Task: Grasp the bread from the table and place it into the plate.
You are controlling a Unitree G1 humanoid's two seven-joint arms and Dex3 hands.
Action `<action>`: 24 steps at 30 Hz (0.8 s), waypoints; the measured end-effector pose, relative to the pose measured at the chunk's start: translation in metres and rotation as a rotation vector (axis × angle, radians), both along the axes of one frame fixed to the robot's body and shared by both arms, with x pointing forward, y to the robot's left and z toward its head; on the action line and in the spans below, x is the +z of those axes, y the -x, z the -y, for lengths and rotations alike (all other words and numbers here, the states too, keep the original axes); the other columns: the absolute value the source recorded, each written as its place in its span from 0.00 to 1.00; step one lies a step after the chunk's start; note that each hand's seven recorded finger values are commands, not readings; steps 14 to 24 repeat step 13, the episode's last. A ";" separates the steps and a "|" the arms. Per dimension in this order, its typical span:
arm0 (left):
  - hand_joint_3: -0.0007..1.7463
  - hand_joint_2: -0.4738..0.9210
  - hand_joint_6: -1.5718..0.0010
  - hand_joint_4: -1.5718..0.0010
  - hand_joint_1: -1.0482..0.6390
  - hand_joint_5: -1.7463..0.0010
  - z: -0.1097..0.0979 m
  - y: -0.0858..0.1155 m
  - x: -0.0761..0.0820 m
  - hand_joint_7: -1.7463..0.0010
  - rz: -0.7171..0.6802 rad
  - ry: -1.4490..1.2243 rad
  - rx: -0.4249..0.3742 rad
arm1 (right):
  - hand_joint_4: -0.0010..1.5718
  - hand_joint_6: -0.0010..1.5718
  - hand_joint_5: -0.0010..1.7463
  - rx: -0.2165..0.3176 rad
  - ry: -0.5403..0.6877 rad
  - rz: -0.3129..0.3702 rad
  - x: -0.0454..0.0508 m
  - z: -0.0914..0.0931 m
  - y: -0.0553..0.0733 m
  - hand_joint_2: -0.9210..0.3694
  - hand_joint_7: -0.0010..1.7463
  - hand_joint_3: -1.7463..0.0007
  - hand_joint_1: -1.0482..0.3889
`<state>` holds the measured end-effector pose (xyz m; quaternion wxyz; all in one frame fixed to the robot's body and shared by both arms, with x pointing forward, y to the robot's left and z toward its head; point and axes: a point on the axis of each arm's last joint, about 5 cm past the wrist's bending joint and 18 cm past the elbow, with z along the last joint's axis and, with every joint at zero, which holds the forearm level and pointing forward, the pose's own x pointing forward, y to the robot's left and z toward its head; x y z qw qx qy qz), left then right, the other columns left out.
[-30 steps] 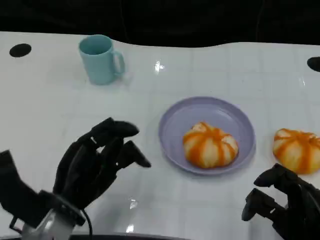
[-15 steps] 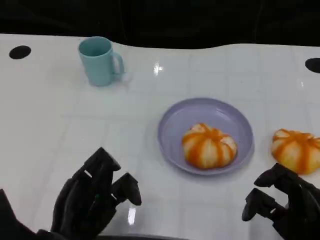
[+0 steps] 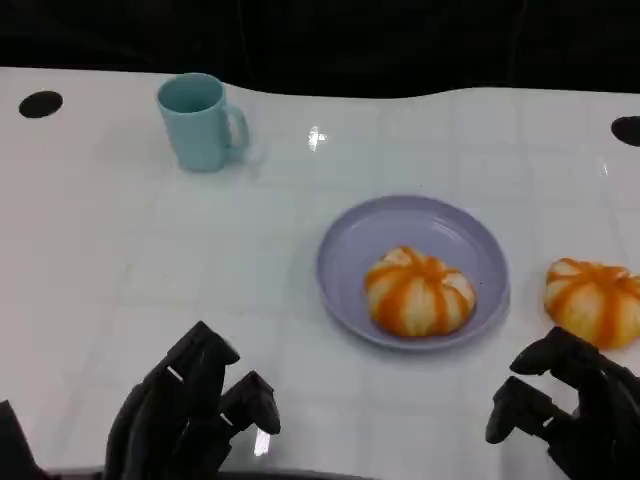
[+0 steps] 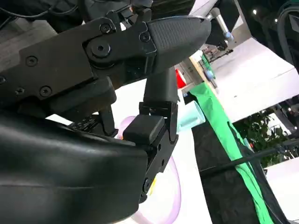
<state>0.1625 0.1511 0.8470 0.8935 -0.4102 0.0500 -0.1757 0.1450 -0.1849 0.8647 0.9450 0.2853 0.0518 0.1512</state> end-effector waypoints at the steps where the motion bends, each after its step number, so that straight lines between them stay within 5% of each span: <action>1: 0.25 1.00 0.64 0.50 0.30 0.00 0.000 0.000 0.000 0.00 0.002 -0.008 0.002 | 0.47 0.50 0.88 0.001 0.000 0.001 0.0000 0.000 0.000 0.00 0.62 0.87 0.37; 24: 0.23 1.00 0.64 0.50 0.30 0.00 0.001 -0.003 -0.002 0.00 0.001 -0.016 0.010 | 0.47 0.50 0.88 0.002 0.003 0.000 -0.0039 0.002 -0.002 0.00 0.61 0.88 0.36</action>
